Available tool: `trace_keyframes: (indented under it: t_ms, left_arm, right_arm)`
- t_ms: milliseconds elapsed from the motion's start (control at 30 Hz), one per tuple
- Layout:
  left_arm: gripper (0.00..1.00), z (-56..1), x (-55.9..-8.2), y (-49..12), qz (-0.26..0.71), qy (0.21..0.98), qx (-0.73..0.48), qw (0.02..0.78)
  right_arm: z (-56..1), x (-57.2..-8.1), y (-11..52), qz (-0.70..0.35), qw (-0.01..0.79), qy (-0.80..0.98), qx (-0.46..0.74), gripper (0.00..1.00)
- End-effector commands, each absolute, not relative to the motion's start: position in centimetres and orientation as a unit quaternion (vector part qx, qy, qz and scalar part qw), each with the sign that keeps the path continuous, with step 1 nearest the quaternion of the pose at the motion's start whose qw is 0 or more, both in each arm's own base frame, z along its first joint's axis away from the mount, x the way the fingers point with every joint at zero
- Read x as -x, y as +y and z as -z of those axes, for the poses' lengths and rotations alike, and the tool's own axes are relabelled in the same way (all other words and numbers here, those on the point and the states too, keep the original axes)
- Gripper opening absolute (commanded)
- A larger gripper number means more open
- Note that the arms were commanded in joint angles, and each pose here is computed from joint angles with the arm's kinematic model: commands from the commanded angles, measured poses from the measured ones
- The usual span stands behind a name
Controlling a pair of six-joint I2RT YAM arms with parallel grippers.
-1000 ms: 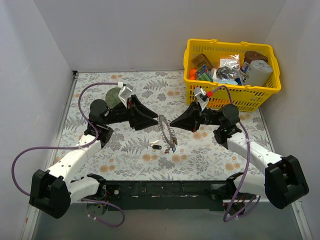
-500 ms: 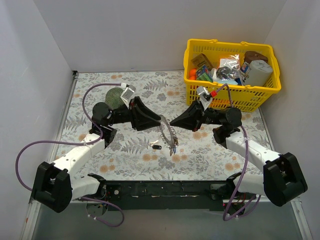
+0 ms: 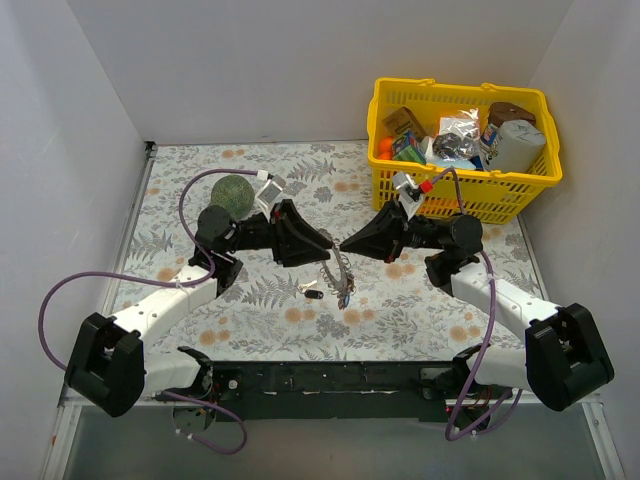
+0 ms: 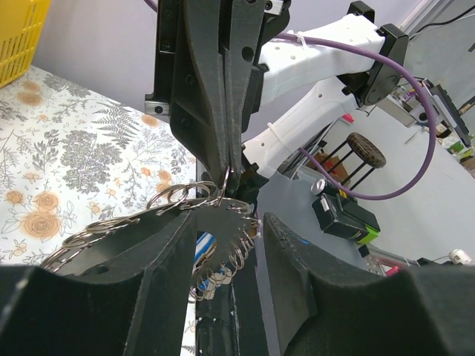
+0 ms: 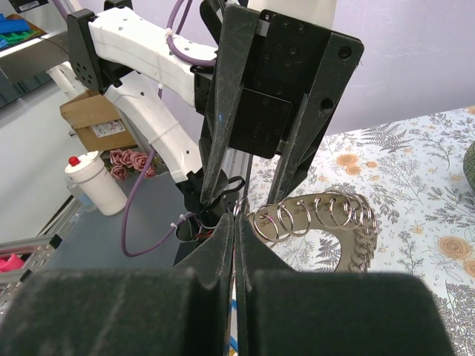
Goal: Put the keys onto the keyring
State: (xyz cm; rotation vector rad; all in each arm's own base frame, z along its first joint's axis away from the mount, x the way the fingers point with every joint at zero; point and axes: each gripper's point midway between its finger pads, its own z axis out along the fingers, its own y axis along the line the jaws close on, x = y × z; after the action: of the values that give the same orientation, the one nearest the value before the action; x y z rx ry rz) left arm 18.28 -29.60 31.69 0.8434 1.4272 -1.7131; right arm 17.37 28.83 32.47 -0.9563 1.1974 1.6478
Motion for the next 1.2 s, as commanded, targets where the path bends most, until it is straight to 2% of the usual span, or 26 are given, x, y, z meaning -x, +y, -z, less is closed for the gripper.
trace_keyframes:
  t_ms: [0, 467, 633, 867, 1067, 1167]
  left_arm:
    - [0.41, -33.5, -18.1, -30.2, 0.668, 0.531, -0.346, 0.391]
    - [0.40, -34.3, -18.1, -30.8, 0.666, 0.518, -0.357, 0.401]
    - [0.33, -34.0, -17.9, -31.3, 0.667, 0.517, -0.362, 0.395]
    - [0.29, -33.2, -18.2, -31.9, 0.657, 0.532, -0.366, 0.388]
    - [0.29, -33.1, -18.3, -31.7, 0.645, 0.539, -0.368, 0.397]
    - [0.35, -33.4, -18.6, -31.7, 0.636, 0.545, -0.366, 0.406]
  right_arm:
    - [-34.0, -17.0, 28.4, -0.657, 0.464, 0.452, 0.387, 0.01]
    - [-32.7, -16.9, 28.5, -0.659, 0.449, 0.459, 0.392, 0.01]
    - [-32.2, -17.0, 28.6, -0.663, 0.442, 0.461, 0.390, 0.01]
    - [-32.2, -16.9, 28.6, -0.667, 0.442, 0.458, 0.387, 0.01]
    - [-32.4, -16.8, 28.5, -0.667, 0.443, 0.455, 0.390, 0.01]
    - [-32.5, -16.8, 28.5, -0.667, 0.445, 0.453, 0.391, 0.01]
